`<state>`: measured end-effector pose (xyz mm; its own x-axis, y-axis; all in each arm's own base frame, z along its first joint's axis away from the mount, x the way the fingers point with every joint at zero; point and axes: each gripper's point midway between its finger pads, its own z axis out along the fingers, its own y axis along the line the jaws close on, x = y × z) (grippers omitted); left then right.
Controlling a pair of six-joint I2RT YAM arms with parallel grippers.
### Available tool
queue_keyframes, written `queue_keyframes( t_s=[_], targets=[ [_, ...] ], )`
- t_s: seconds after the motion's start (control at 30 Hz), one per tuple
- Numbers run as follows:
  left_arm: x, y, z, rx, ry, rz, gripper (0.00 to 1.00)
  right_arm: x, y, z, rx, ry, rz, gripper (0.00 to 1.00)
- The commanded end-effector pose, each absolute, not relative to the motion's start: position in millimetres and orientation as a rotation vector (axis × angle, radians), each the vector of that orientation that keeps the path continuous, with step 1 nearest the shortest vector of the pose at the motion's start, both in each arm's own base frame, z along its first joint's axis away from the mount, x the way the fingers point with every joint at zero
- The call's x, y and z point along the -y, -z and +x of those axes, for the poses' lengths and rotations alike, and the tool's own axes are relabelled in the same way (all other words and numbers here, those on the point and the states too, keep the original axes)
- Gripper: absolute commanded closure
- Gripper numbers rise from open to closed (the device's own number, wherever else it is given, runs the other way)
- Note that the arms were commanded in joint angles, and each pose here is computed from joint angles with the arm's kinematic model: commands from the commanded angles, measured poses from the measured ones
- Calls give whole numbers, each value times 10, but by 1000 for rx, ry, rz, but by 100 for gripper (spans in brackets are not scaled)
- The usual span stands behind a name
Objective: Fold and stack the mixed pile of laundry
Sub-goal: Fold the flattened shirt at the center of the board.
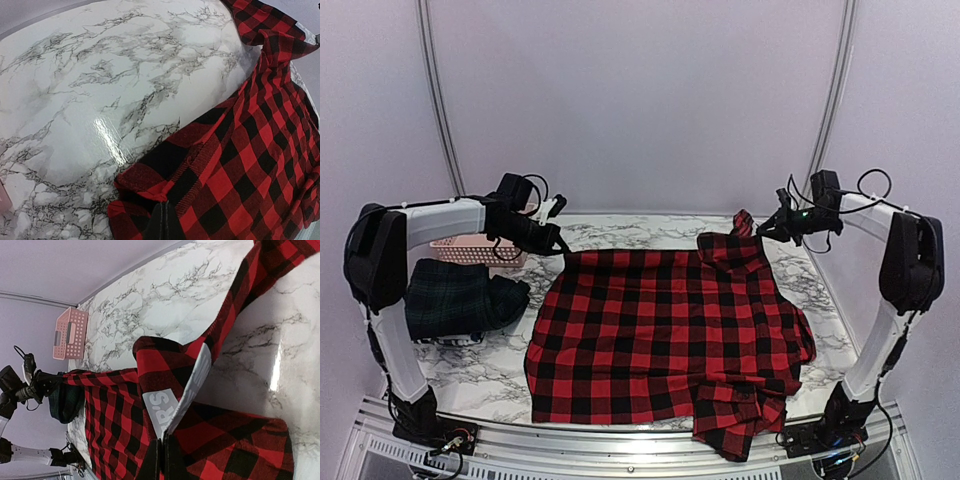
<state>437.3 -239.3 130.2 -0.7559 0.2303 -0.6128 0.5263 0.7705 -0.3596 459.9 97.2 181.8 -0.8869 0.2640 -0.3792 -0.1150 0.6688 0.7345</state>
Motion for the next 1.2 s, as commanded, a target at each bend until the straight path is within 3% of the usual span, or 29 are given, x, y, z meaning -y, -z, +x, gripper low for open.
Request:
queue_keyframes(
  t_s=[0.0, 0.53, 0.73, 1.0, 1.17],
  targets=[
    [2404, -1379, 4144, -2353, 712, 688, 100, -996, -1953, 4333, -2409, -1097, 63, 100],
    [2280, -1005, 3450, -2412, 456, 984, 100, -1033, -1552, 3343, -2526, -1117, 165, 100],
    [2207, -939, 3473, -2440, 366, 961, 100, -1043, -1629, 3062, -2538, -1107, 153, 100],
    [2182, -1291, 3592, -2338, 501, 858, 100, -1030, -1391, 2734, -2608, -1096, 236, 100],
    [2151, -991, 3410, -2416, 417, 993, 100, -1022, -1137, 2553, -2678, -1092, 277, 100]
  ],
)
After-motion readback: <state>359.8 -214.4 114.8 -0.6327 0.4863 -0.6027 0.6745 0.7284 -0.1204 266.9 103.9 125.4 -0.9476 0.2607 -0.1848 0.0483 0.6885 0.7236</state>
